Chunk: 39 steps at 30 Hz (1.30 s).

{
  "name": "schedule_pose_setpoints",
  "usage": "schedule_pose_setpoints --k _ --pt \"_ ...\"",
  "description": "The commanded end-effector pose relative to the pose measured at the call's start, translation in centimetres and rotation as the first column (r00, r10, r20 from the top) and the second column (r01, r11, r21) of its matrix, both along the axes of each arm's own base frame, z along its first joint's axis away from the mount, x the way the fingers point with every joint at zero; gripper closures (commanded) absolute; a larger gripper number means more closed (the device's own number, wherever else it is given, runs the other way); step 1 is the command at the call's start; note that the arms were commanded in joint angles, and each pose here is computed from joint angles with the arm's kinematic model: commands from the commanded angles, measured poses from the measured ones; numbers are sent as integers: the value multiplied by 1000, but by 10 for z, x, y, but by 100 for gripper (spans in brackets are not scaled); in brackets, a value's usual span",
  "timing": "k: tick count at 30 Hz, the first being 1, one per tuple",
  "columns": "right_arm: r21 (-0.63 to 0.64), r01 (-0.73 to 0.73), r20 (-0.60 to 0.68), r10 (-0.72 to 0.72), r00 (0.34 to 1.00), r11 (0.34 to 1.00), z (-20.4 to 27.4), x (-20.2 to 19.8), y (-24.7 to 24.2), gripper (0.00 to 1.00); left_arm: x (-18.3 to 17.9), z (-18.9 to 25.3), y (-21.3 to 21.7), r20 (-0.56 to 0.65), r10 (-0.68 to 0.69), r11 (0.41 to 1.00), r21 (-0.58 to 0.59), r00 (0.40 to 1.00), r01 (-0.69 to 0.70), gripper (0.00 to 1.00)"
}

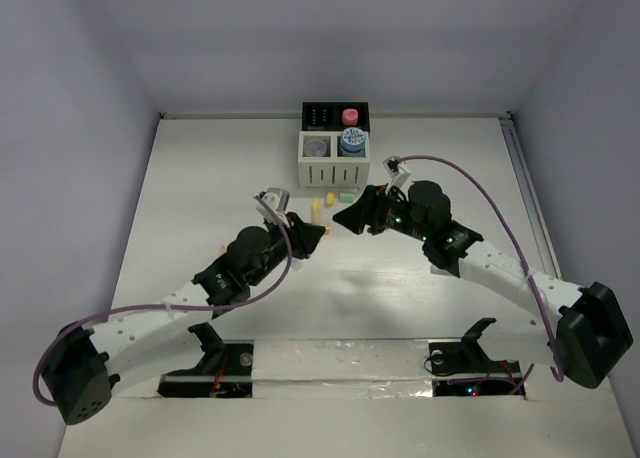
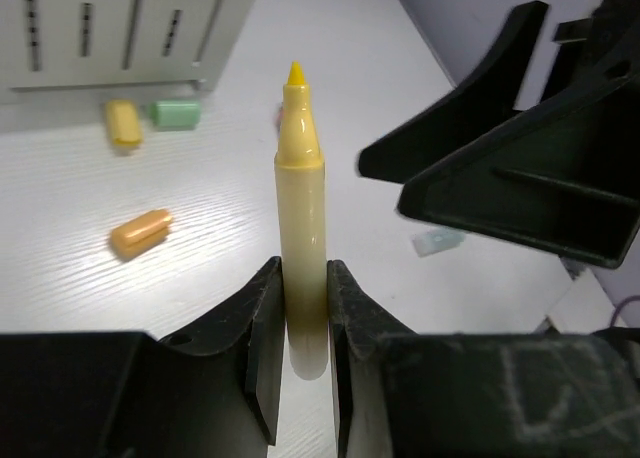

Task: Sort the stationery into containers
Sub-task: Pick up the pen from the center of the board, then close the pen cap on the pen.

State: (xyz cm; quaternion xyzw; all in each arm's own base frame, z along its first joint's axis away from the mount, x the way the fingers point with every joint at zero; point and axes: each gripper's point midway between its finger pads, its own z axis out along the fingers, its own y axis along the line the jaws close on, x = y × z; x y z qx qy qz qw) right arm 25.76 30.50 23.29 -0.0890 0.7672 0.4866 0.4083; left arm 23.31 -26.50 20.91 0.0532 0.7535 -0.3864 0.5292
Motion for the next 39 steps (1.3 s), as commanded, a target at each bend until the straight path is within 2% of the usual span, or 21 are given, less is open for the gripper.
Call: schedule_pose_setpoints --k 1,3,4,5,7,9,10,11,16,19,22,29,39 --pt "-50 66 67 -63 996 997 11 16 -4 34 11 -14 39 15 134 988 75 991 -134 100" --pt "-93 88 55 -83 995 992 0 25 -3 42 16 -13 57 19 189 980 59 982 -190 100" --pt "-102 98 62 -92 994 990 2 33 0 52 17 -11 62 26 202 978 46 979 -203 100" --pt "-168 110 17 -109 994 980 -22 42 2 60 18 -16 65 24 209 976 51 978 -210 100" --pt "-270 154 4 -159 987 951 -43 58 -2 78 19 -20 67 23 212 976 52 977 -213 100" --pt "-360 187 8 -197 980 914 -58 83 1 80 16 -25 63 27 183 982 51 983 -184 100" --pt "-379 211 20 -220 975 901 -54 94 3 80 15 -23 61 39 167 985 36 985 -168 100" --pt "-433 220 1 -243 970 874 -76 103 3 78 13 -30 62 36 163 986 41 986 -165 100" --pt "-519 269 21 -302 953 812 -105 135 6 49 7 -33 60 78 114 992 37 990 -117 100" --pt "-546 304 46 -334 941 781 -120 148 10 41 4 -35 58 81 93 995 32 992 -95 100" --pt "-556 342 66 -370 927 757 -134 157 11 40 1 -38 58 78 87 996 30 993 -89 100" --pt "-477 414 150 -393 907 775 -135 175 28 44 -3 -32 51 77 45 999 3 996 -45 100" --pt "-526 423 144 -413 899 738 -161 182 36 50 -6 -28 48 76 27 1000 -15 997 -26 100"
